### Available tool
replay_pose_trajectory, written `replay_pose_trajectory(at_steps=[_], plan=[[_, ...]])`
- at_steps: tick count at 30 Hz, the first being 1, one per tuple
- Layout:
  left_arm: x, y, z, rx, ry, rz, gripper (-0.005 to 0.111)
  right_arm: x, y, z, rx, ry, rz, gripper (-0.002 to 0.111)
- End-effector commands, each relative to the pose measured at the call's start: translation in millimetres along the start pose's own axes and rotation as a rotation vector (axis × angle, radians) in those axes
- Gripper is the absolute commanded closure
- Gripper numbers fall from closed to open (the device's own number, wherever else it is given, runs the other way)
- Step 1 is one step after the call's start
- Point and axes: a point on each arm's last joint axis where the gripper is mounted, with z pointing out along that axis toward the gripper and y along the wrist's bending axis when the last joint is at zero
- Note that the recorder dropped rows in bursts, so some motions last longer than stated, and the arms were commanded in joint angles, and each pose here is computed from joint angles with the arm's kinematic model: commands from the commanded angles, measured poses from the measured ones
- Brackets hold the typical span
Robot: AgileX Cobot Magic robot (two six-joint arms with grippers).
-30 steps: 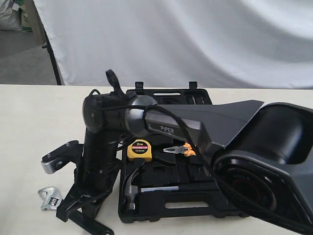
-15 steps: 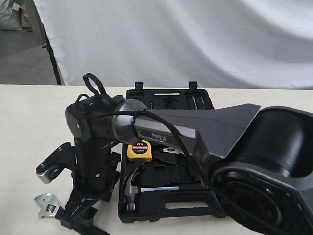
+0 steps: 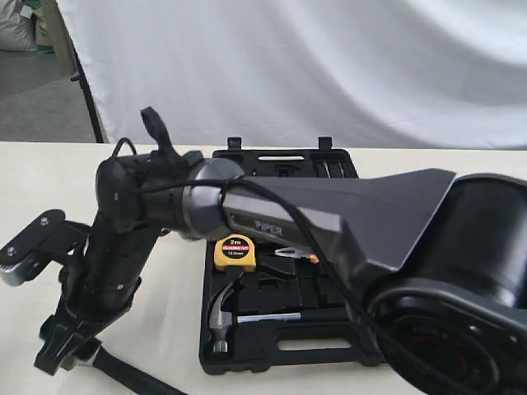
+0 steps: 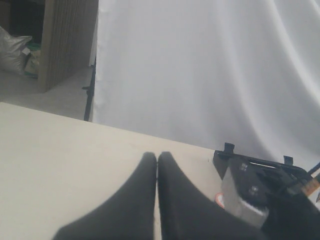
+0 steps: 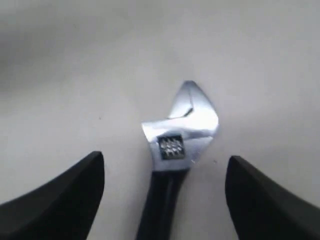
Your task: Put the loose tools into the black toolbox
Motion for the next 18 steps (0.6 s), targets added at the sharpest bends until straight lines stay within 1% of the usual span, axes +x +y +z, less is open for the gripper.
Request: replay_pose_trajectory(at_steps=[1, 4, 7, 13, 15, 17, 18], plan=[[-2.1, 0.9, -0.4, -0.021, -0.02, 0.0, 0.106, 1.3, 2.1, 25.0, -0.005, -0.024, -0.027, 0.043], [-2.1, 0.9, -0.4, -0.021, -0.02, 0.0, 0.106, 5.2, -0.9, 36.9, 0.0, -0.02, -0.02, 0.043], [-2.1, 0.9, -0.4, -0.021, -0.02, 0.0, 0.106, 10.6, -4.0, 46.2, 0.015, 0.008, -0.042, 0.043], [-2.1, 0.9, -0.4, -0.021, -0.02, 0.0, 0.106, 12.9, -5.7, 47.5, 0.03, 0.029, -0.064, 0.044], [-2.1, 0.9, -0.4, -0.021, -0.02, 0.0, 0.106, 13.2, -5.8, 47.5, 0.03, 0.032, -0.066, 0.051], [-2.1, 0.9, -0.4, -0.021, -0.02, 0.0, 0.106, 13.6, -5.5, 47.5, 0.027, 0.037, -0.066, 0.063], [-2.1, 0.9, -0.4, -0.021, -0.02, 0.0, 0.106, 14.1, -5.2, 47.5, 0.024, 0.042, -0.066, 0.071]])
